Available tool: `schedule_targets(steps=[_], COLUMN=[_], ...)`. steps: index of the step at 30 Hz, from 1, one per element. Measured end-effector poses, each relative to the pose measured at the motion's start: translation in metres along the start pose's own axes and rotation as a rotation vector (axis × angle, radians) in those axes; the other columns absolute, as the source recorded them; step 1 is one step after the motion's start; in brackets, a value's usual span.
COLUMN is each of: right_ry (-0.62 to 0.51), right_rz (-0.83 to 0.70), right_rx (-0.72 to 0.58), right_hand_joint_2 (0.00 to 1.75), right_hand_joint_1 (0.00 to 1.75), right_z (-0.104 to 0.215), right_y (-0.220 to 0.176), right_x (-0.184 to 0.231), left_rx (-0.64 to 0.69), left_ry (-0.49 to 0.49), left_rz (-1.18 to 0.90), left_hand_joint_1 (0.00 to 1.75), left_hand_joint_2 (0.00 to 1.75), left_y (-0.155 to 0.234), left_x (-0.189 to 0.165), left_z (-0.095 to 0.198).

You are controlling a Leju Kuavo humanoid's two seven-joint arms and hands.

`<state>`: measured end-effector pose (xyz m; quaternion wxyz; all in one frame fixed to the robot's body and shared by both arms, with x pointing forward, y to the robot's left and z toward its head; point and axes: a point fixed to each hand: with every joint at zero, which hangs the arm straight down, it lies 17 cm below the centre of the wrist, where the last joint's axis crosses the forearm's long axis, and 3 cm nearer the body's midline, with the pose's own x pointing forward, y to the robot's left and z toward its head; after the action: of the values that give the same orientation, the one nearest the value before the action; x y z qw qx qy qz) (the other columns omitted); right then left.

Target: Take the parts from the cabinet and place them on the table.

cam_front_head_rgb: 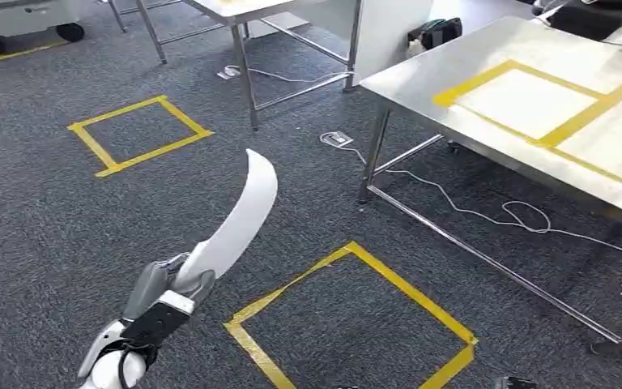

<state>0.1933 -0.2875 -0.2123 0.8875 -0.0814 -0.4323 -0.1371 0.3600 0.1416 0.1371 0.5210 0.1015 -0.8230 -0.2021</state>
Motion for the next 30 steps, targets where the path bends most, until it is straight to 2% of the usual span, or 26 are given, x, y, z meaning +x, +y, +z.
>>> schedule_targets(steps=[15, 30], right_ry=[0.097, 0.132], right_rz=[0.038, 0.064], right_rx=[0.009, 0.020], right_hand_joint_2=[0.00, 0.00], right_hand_joint_1=[0.00, 0.00], right_z=[0.007, 0.012], right_y=[-0.002, -0.005], right_x=[-0.025, -0.036], left_rx=[-0.001, 0.002], left_ry=[-0.006, -0.015], left_rz=[-0.005, -0.006], left_hand_joint_1=[1.75, 1.75], left_hand_joint_2=[1.75, 1.75], left_y=[0.001, 0.001], left_x=[0.000, 0.002], left_z=[-0.002, -0.002])
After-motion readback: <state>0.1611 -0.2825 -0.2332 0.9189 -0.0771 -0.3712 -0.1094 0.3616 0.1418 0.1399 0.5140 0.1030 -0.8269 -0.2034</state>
